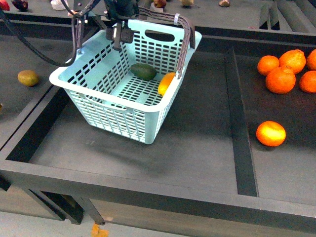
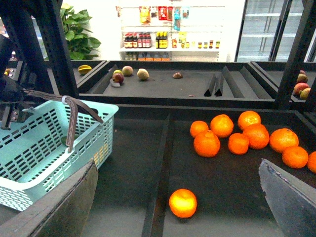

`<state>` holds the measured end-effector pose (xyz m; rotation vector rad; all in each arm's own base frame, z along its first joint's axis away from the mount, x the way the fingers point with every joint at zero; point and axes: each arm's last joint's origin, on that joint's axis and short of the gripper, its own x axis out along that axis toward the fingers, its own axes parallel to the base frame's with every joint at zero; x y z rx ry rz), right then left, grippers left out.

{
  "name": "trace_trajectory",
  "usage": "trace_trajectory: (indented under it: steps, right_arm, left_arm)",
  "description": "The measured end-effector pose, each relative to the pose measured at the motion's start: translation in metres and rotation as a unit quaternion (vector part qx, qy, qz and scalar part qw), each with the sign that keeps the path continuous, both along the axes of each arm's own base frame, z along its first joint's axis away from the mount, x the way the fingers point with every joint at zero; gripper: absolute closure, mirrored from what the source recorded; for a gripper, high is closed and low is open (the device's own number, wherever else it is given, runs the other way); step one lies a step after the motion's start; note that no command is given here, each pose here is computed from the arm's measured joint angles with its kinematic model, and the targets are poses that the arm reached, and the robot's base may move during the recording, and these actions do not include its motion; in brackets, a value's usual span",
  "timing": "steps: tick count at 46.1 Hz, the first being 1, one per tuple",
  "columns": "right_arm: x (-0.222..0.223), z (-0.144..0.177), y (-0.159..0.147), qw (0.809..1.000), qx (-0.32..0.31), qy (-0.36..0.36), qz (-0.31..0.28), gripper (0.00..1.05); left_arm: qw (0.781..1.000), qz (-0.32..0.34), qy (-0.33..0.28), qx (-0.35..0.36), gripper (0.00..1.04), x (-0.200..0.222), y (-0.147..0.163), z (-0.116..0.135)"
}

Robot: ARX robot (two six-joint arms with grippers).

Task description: Pick mango and avocado into basket

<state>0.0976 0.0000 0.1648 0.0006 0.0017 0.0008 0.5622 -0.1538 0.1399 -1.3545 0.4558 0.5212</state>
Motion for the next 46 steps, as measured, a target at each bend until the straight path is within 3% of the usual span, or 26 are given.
trace_trajectory:
  steps: [7, 12, 21, 32, 36, 43, 46]
  right_arm:
    - [0.000, 0.000, 0.000, 1.000, 0.000, 0.000, 0.000, 0.08]
    - [0.000, 0.000, 0.000, 1.000, 0.000, 0.000, 0.000, 0.08]
    - [0.000, 0.000, 0.000, 1.000, 0.000, 0.000, 0.000, 0.08]
    - [0.000, 0.000, 0.000, 1.000, 0.000, 0.000, 0.000, 0.08]
    - [0.000, 0.000, 0.000, 1.000, 0.000, 0.000, 0.000, 0.08]
    - [0.000, 0.000, 0.000, 1.000, 0.000, 0.000, 0.000, 0.08]
    - [0.000, 0.000, 0.000, 1.000, 0.000, 0.000, 0.000, 0.08]
  left_arm:
    - [1.000, 0.006, -0.013, -0.002, 0.06, -0.036, 0.015, 0.043]
    - [0.999, 0.010, -0.033, 0.009, 0.07, -0.073, 0.042, 0.071]
    - [0.992, 0.030, -0.073, 0.096, 0.07, -0.168, 0.147, 0.104]
    - [0.976, 0.059, -0.095, 0.187, 0.07, -0.272, 0.227, 0.135]
    - [0.965, 0.057, -0.093, 0.240, 0.07, -0.291, 0.239, 0.140]
    - [0.962, 0.037, -0.083, 0.256, 0.07, -0.291, 0.238, 0.136]
    - [0.945, -0.042, -0.136, 0.293, 0.15, -0.292, 0.238, 0.131]
